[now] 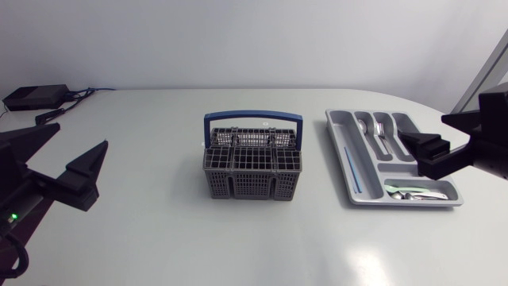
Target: Unload the cutlery basket into the drawer organizer.
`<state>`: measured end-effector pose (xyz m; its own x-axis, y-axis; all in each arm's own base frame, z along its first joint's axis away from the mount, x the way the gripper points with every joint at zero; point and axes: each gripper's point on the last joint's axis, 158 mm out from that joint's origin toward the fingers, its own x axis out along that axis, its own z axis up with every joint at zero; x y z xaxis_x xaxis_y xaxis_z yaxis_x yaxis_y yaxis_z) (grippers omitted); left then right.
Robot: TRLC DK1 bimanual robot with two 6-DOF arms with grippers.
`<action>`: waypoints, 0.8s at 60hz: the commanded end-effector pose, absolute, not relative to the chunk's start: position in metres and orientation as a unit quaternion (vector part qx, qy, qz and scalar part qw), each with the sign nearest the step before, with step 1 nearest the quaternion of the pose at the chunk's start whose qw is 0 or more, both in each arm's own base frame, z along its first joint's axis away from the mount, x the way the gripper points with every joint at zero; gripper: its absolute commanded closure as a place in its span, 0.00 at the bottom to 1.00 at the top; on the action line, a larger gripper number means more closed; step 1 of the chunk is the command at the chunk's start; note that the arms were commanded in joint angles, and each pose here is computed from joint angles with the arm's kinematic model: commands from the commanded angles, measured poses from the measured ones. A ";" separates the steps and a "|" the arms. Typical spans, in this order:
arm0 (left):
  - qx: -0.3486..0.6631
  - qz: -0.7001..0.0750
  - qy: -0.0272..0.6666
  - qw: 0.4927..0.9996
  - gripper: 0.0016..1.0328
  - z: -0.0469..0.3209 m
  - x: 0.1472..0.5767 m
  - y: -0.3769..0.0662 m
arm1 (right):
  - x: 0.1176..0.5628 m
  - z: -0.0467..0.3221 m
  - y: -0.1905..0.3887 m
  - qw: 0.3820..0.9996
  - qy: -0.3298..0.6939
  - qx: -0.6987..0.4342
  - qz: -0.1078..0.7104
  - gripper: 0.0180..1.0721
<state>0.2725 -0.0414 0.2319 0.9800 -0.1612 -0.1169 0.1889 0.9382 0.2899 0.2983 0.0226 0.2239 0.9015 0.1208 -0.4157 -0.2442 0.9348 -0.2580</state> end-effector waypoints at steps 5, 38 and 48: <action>0.109 -0.068 0.045 0.991 0.04 0.213 0.267 -0.031 | 0.288 0.219 0.017 0.967 0.186 -0.153 0.082 0.04; 0.002 -0.010 0.031 0.999 0.04 0.152 0.254 -0.004 | 0.263 0.211 0.008 0.982 0.106 -0.151 0.048 0.04; 0.000 -0.008 0.030 0.999 0.04 0.150 0.254 -0.003 | 0.259 0.199 0.006 0.988 0.091 -0.121 0.035 0.04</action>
<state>0.2537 -0.0052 0.1545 0.9977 -0.0246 -0.0630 0.0263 0.9993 0.0265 0.2603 0.0070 0.2082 0.9783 0.0530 -0.2003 -0.1088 0.9541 -0.2792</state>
